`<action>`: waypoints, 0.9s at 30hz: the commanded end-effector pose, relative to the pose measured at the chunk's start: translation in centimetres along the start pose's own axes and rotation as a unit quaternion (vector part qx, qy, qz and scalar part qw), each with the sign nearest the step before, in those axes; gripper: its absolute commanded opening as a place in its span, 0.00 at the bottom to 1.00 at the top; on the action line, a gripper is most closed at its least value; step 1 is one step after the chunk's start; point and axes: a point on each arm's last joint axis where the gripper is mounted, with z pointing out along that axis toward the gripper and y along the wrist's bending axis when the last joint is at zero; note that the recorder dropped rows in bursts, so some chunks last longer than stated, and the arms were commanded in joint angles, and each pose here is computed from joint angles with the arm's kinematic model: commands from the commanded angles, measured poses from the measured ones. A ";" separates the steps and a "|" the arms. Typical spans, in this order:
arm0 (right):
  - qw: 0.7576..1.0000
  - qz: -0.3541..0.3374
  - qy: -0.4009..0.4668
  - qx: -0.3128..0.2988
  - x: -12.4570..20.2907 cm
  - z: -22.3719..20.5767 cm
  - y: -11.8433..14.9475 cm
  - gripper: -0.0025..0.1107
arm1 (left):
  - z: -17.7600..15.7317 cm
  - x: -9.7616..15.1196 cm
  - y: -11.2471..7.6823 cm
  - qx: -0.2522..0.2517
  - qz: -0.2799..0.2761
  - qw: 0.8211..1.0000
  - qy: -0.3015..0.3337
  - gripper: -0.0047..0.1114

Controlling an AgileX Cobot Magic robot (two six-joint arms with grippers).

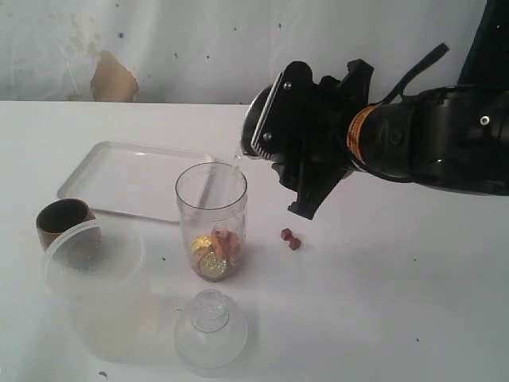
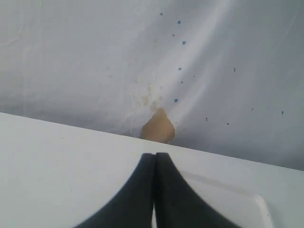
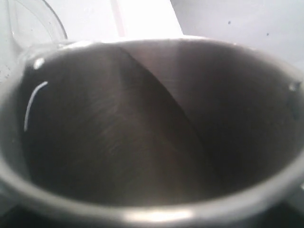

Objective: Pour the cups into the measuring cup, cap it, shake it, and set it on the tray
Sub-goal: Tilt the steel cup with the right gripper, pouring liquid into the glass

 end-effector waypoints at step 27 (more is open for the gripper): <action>0.995 -0.088 -0.006 0.047 -2.7 -1.1 -1.1 0.02 | 0.0 0.0 0.0 0.000 0.002 1.000 -0.005 0.04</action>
